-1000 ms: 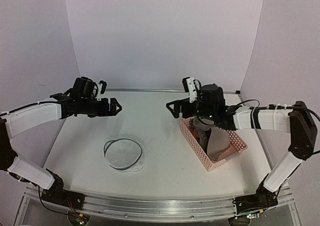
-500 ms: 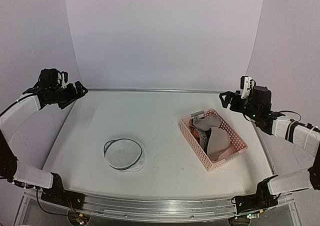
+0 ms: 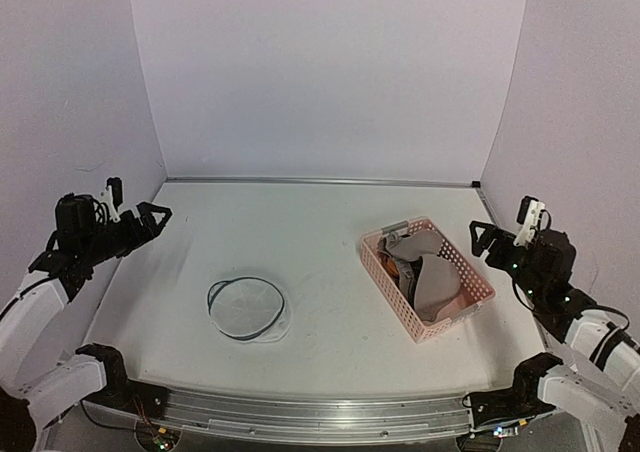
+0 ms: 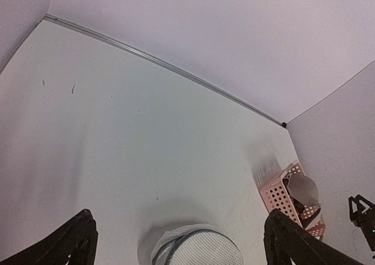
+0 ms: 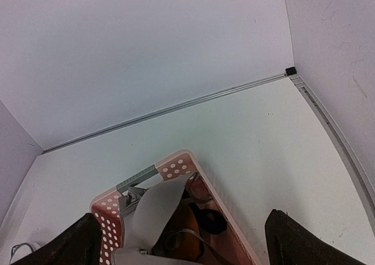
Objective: Unzip the laundry bag and remove the bra
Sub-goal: Reset both arms
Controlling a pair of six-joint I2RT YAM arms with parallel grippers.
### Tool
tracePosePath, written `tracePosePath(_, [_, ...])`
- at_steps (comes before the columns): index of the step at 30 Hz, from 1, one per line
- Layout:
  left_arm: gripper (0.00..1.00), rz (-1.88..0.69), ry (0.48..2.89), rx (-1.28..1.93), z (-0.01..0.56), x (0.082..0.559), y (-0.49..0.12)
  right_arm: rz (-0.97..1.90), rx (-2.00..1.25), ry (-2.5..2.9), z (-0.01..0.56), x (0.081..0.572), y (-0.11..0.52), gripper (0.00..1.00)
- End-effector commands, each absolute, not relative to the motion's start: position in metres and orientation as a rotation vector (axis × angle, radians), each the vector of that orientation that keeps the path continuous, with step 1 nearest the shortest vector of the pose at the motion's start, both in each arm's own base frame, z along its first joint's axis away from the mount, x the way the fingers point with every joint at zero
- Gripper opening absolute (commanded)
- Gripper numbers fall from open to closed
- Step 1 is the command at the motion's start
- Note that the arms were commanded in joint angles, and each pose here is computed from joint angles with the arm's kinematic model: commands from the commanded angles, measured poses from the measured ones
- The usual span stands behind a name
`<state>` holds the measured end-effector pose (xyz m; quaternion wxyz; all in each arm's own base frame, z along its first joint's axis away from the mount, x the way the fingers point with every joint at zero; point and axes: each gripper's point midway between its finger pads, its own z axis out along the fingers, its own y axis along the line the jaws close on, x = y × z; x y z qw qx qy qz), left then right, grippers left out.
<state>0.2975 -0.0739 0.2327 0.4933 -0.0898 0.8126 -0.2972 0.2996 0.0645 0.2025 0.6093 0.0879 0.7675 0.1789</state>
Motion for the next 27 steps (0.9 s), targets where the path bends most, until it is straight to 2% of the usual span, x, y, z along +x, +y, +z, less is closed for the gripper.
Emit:
tracePosePath(1, [1.0, -0.782, 1.77, -0.173, 0.269, 0.282, -0.077, 0.437, 0.255, 1.657, 0.222, 0.283, 0.054, 0.98])
tracePosePath(10, [1.0, -0.812, 1.647, -0.183, 0.26, 0.247, -0.073, 0.469, 0.287, 1.63, 0.213, 0.261, 0.047, 0.98])
tracePosePath(27, [1.0, -0.9, 1.691, -0.234, 0.212, 0.237, -0.079, 0.463, 0.261, 1.684, 0.199, 0.247, 0.047, 0.98])
